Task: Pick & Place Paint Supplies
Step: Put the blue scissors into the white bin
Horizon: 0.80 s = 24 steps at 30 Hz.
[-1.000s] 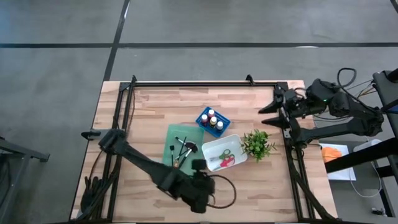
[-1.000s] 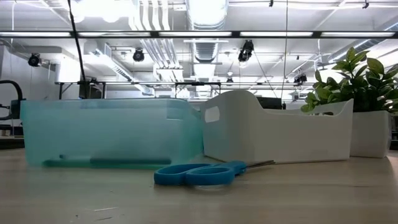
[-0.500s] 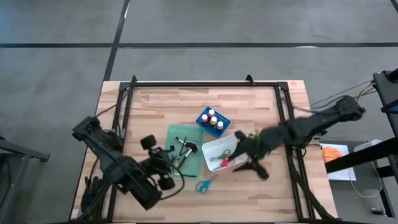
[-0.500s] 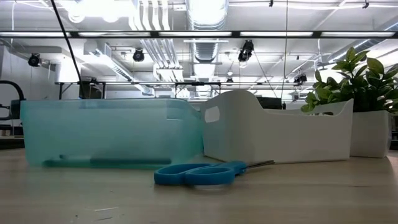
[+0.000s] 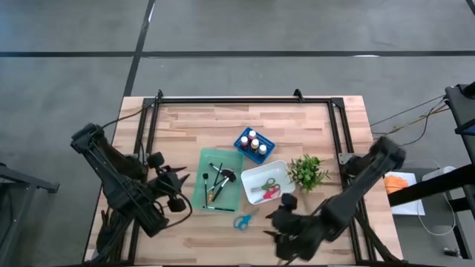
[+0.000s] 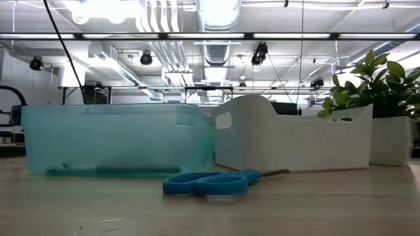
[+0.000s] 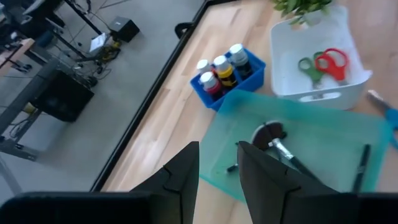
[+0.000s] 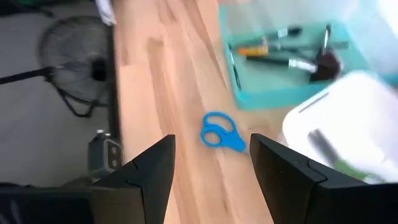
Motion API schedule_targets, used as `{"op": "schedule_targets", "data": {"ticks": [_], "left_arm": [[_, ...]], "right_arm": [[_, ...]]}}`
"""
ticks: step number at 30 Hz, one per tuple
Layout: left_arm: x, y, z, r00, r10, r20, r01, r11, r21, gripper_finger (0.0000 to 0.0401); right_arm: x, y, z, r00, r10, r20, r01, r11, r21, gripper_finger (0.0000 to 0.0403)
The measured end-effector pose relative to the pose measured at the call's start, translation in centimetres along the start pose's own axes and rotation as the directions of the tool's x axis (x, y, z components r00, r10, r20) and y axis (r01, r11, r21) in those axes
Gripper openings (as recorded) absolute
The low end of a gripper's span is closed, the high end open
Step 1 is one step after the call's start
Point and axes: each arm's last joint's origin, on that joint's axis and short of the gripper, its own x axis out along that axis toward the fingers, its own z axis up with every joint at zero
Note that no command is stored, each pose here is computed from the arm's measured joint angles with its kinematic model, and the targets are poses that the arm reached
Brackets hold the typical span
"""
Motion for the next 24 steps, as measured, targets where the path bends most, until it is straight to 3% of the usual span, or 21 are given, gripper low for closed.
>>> {"op": "schedule_targets", "data": {"ticks": [5, 12, 24], "left_arm": [[0.9, 0.7, -2.1, 1.000, 0.004, 0.010, -0.004, 1.000, -0.004, 0.0117], [1.1, 0.9, -3.0, 0.999, -0.020, 0.038, 0.022, 0.999, -0.033, 0.0117], [1.3, 0.4, -3.5, 0.998, -0.024, 0.054, 0.026, 0.999, -0.035, 0.0117]], "right_arm": [[4.6, 3.2, -0.9, 0.997, -0.054, -0.047, 0.056, 0.998, 0.035, 0.0205], [10.6, 6.0, -1.7, 0.992, -0.073, -0.104, 0.079, 0.995, 0.057, 0.0205], [17.3, 5.0, -3.8, 0.967, -0.109, -0.231, 0.136, 0.985, 0.104, 0.0205]]}}
